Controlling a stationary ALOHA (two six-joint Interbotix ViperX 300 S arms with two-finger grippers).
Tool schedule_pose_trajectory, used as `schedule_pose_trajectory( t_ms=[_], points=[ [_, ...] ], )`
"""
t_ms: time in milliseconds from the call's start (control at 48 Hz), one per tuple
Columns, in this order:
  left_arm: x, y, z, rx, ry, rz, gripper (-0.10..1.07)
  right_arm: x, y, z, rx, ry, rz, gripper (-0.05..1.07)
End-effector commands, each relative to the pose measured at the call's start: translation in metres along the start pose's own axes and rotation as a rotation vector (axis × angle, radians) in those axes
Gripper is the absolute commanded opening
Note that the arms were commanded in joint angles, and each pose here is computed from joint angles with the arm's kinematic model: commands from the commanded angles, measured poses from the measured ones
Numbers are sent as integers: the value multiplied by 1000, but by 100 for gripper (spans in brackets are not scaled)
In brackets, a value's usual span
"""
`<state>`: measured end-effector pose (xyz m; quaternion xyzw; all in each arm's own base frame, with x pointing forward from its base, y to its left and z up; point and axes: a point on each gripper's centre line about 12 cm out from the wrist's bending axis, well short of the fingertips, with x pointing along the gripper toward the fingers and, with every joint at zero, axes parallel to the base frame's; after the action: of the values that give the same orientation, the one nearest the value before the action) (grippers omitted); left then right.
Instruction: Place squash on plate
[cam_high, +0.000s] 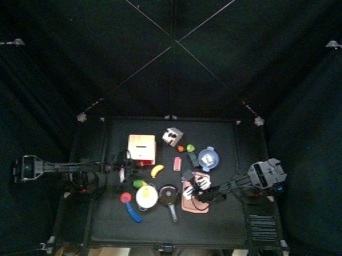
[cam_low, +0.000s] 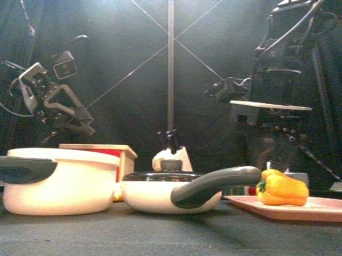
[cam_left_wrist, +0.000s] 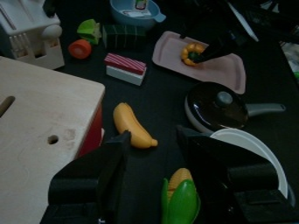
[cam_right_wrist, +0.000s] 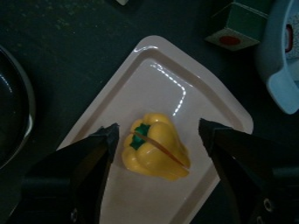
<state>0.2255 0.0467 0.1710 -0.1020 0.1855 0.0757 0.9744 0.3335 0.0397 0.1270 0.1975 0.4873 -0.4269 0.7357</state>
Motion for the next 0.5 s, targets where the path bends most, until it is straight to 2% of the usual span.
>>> schedule_pose_trajectory(
  t_ms=[0, 479],
  points=[
    [1, 0, 5, -1, -15, 0, 84, -11, 4, 8, 13, -20, 33, 102],
    [1, 0, 5, 0, -15, -2, 84, -19, 5, 13, 25, -33, 56, 102]
  ],
)
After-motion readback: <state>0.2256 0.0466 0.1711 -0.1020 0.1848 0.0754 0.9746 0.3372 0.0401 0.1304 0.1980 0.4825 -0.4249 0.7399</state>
